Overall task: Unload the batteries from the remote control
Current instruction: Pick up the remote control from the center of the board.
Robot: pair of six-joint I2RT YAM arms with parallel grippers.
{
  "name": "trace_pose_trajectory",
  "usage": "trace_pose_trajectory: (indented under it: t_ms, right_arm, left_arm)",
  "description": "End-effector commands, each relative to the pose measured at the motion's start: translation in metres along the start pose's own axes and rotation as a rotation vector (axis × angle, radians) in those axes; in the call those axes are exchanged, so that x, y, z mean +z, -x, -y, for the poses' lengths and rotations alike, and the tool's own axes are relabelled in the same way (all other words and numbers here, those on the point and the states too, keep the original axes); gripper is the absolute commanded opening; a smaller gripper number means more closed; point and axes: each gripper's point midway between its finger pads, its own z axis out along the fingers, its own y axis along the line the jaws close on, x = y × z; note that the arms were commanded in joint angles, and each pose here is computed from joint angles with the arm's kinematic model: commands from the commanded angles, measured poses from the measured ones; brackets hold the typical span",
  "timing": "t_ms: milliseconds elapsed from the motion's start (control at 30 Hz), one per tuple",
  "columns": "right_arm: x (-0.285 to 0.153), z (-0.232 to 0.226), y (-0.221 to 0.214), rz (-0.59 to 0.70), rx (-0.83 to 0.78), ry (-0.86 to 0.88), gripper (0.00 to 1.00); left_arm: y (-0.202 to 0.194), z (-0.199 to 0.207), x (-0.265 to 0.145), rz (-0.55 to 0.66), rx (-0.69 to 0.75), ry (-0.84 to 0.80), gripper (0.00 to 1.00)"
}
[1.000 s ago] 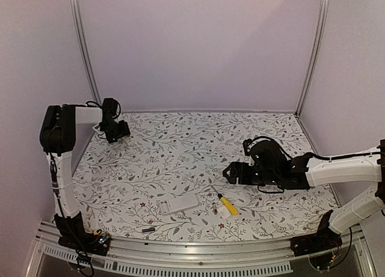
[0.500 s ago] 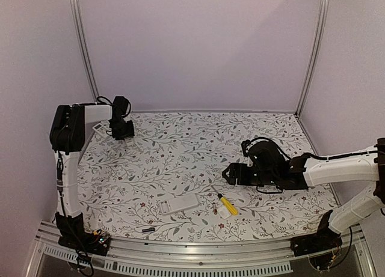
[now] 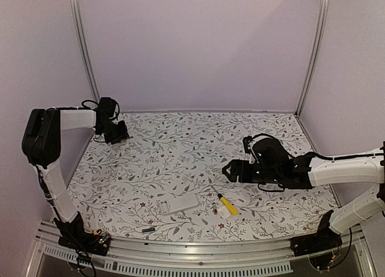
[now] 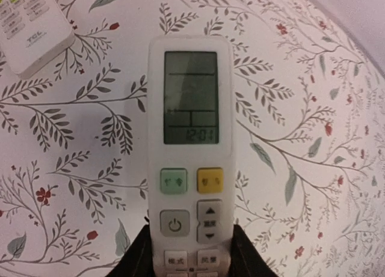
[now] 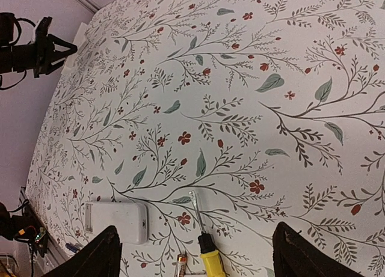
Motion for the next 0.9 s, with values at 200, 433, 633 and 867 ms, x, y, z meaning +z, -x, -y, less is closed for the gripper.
trace_pose_trajectory:
  t_ms: [200, 433, 633, 867]
  right_arm:
    - [-0.057, -0.104, 0.039, 0.074, -0.128, 0.494, 0.98]
    - [-0.079, -0.175, 0.046, 0.063, -0.209, 0.695, 0.98]
    - [-0.084, -0.231, 0.035, 0.034, -0.267, 0.819, 0.98]
    - [-0.093, -0.271, 0.023, 0.039, -0.292, 0.924, 0.89]
  left_arm:
    - [-0.02, 0.122, -0.194, 0.302, 0.025, -0.808, 0.17]
    - [-0.099, 0.18, -0.311, 0.352, 0.144, -1.214, 0.18]
    - [-0.153, 0.208, -0.365, 0.345, 0.197, -1.382, 0.19]
    - [-0.192, 0.223, -0.4, 0.337, 0.22, -1.518, 0.19]
